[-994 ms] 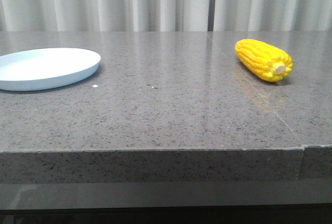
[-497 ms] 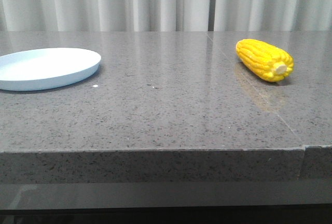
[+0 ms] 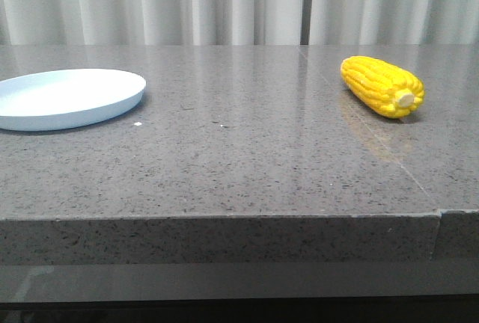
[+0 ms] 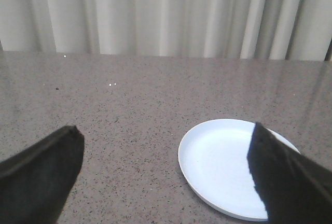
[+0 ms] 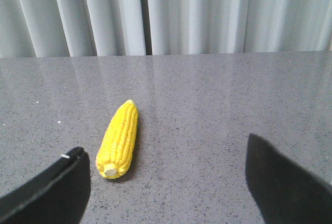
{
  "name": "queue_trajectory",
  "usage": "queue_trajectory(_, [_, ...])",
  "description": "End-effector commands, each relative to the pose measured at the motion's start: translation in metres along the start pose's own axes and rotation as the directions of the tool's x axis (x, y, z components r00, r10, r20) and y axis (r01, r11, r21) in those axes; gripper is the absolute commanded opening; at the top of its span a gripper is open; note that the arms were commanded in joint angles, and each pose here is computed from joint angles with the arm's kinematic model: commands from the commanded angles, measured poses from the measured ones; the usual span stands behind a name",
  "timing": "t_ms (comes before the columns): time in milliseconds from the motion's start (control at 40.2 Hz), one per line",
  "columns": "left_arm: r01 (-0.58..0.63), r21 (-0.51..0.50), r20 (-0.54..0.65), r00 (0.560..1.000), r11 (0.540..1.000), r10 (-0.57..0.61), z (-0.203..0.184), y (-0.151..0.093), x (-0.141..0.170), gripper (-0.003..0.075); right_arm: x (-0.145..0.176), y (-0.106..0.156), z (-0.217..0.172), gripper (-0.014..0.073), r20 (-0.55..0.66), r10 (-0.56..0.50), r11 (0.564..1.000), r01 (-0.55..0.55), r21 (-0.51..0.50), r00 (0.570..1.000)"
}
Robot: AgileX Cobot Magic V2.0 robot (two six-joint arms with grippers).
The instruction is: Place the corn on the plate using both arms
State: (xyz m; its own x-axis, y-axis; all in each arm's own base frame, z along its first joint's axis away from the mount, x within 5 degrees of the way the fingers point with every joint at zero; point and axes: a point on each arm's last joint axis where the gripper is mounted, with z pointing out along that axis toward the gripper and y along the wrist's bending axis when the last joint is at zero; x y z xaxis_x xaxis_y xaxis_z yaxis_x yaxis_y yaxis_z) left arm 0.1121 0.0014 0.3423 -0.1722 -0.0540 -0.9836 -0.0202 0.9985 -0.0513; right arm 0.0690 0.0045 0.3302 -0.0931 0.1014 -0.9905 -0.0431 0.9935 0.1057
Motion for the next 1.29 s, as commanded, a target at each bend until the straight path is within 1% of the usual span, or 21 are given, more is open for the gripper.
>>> queue_trajectory(0, [-0.01, 0.02, 0.002, 1.0, 1.0, 0.01, 0.027, -0.004, -0.029, 0.0599, -0.015, 0.001, 0.0, 0.0634, 0.086, 0.001, 1.0, -0.001, 0.0, 0.996])
queue_trajectory(75, [-0.02, 0.043, -0.098, 0.995, 0.999, 0.024, 0.047, -0.009, -0.037, 0.0599, -0.015, 0.001, 0.0, 0.0634, 0.086, 0.001, 1.0, -0.001, 0.0, 0.996])
queue_trajectory(149, [-0.026, 0.062, -0.226, 0.973, 0.998, 0.039, 0.069, -0.015, -0.041, 0.0599, -0.015, 0.001, 0.0, 0.0634, 0.086, 0.001, 1.0, -0.001, 0.0, 0.996])
queue_trajectory(199, [-0.027, 0.065, -0.31, 0.95, 0.998, 0.046, 0.086, -0.017, -0.042, 0.0599, -0.015, 0.001, 0.0, 0.0634, 0.086, 0.001, 1.0, -0.001, 0.0, 0.996])
queue_trajectory(224, [-0.027, 0.066, -0.366, 0.929, 0.997, 0.05, 0.098, -0.018, -0.04, 0.0599, -0.015, 0.001, 0.0, 0.0634, 0.086, 0.001, 1.0, -0.001, 0.0, 0.996])
queue_trajectory(273, [-0.028, 0.064, -0.441, 0.896, 0.998, 0.053, 0.115, -0.019, -0.039, 0.0599, -0.015, 0.001, 0.0, 0.0634, 0.086, 0.001, 1.0, -0.001, 0.0, 0.996])
queue_trajectory(373, [-0.029, 0.062, -0.56, 0.826, 0.998, 0.058, 0.146, -0.021, -0.034, 0.0599, -0.015, 0.001, 0.0, 0.0634, 0.086, 0.001, 1.0, -0.001, 0.0, 0.996])
queue_trajectory(398, [-0.029, 0.061, -0.593, 0.803, 0.998, 0.059, 0.156, -0.022, -0.03, 0.0599, -0.015, 0.001, 0.0, 0.0634, 0.086, 0.001, 1.0, -0.001, 0.0, 0.996])
queue_trajectory(472, [-0.03, 0.059, -0.664, 0.746, 0.998, 0.062, 0.182, -0.023, -0.02, 0.0599, -0.015, 0.001, 0.0, 0.0634, 0.086, 0.001, 1.0, -0.001, 0.0, 0.996])
queue_trajectory(497, [-0.03, 0.059, -0.673, 0.737, 0.998, 0.062, 0.186, -0.023, -0.02, 0.0599, -0.015, 0.001, 0.0, 0.0634, 0.086, 0.001, 1.0, -0.001, 0.0, 0.996])
queue_trajectory(522, [-0.031, 0.058, -0.694, 0.717, 0.998, 0.062, 0.195, -0.023, -0.014, 0.0599, -0.015, 0.001, 0.0, 0.0634, 0.086, 0.001, 1.0, -0.001, 0.0, 0.996])
queue_trajectory(621, [-0.03, 0.058, -0.746, 0.663, 0.998, 0.063, 0.223, -0.025, 0.002, 0.0595, -0.015, 0.001, 0.0, 0.0634, 0.086, 0.001, 1.0, -0.001, 0.0, 0.996])
queue_trajectory(696, [-0.031, 0.058, -0.764, 0.642, 0.998, 0.065, 0.237, -0.026, 0.01, 0.0577, -0.015, 0.001, 0.0, 0.0634, 0.086, 0.001, 1.0, -0.001, 0.0, 0.996])
queue_trajectory(770, [-0.031, 0.058, -0.773, 0.631, 0.998, 0.065, 0.246, -0.026, 0.015, 0.0534, -0.015, 0.001, 0.0, 0.0634, 0.086, 0.001, 1.0, -0.001, 0.0, 0.996])
queue_trajectory(944, [-0.031, 0.058, -0.762, 0.645, 0.998, 0.064, 0.257, -0.026, 0.02, 0.0349, -0.015, 0.001, 0.0, 0.0634, 0.086, 0.001, 1.0, -0.001, 0.0, 0.996])
queue_trajectory(1094, [-0.032, 0.057, -0.768, 0.637, 0.998, 0.064, 0.261, -0.026, 0.025, 0.0219, -0.015, 0.001, 0.0, 0.0634, 0.086, 0.001, 1.0, -0.001, 0.0, 0.996])
queue_trajectory(1168, [-0.031, 0.057, -0.76, 0.646, 0.998, 0.064, 0.262, -0.026, 0.024, 0.013, -0.015, 0.001, 0.0, 0.0634, 0.086, 0.001, 1.0, -0.001, 0.0, 0.996])
queue_trajectory(1268, [-0.024, 0.057, -0.753, 0.656, 0.998, 0.059, 0.262, -0.027, 0.023, -0.0013, -0.015, 0.001, 0.0, 0.0634, 0.086, 0.001, 1.0, -0.001, 0.0, 0.996])
